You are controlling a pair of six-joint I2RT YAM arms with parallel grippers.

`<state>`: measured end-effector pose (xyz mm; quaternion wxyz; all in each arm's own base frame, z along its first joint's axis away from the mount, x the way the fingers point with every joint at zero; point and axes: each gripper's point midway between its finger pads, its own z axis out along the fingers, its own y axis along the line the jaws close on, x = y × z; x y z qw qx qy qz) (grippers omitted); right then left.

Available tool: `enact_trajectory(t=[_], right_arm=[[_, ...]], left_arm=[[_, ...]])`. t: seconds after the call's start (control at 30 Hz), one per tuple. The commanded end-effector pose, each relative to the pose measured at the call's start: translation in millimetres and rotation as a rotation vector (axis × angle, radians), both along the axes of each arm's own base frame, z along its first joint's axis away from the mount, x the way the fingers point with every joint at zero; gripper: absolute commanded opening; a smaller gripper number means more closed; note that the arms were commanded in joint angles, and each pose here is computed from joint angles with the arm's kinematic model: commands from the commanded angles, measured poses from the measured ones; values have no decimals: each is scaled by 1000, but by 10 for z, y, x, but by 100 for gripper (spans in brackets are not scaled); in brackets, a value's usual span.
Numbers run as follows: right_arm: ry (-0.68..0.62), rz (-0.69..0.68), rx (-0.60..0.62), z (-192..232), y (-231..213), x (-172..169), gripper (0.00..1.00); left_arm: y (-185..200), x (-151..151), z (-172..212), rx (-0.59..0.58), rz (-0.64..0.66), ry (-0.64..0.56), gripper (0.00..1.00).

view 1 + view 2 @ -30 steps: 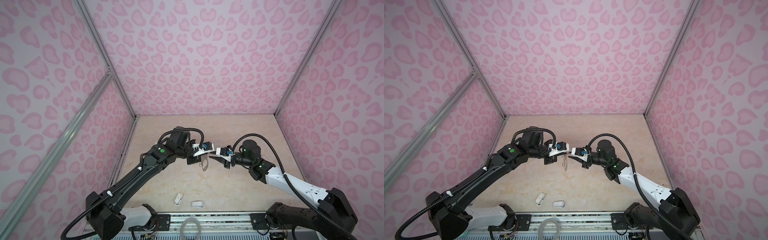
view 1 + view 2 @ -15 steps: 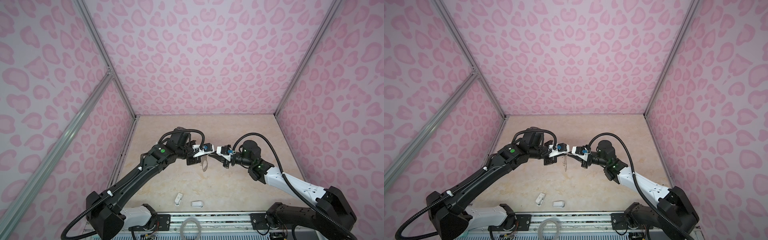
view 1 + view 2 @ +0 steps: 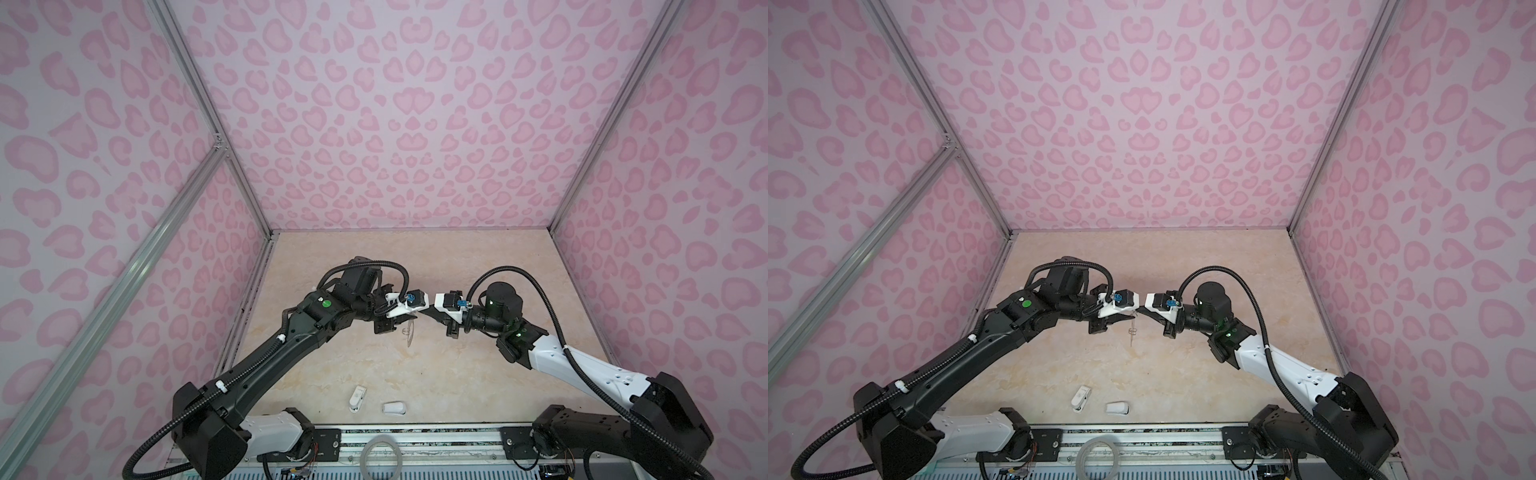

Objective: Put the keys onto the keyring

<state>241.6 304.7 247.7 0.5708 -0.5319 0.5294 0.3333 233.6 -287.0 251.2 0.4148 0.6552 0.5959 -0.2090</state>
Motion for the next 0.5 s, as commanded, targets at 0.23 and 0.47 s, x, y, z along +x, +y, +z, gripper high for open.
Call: enact_trajectory(t=[0.23,0.47], right_arm=[[7,21,97,163,-34,-20,0],[8,50,119,212,-16,-44,0]], left_arm=[[106,19,208,-286,63,25,27],[105,63,208,-380,105,13,27]])
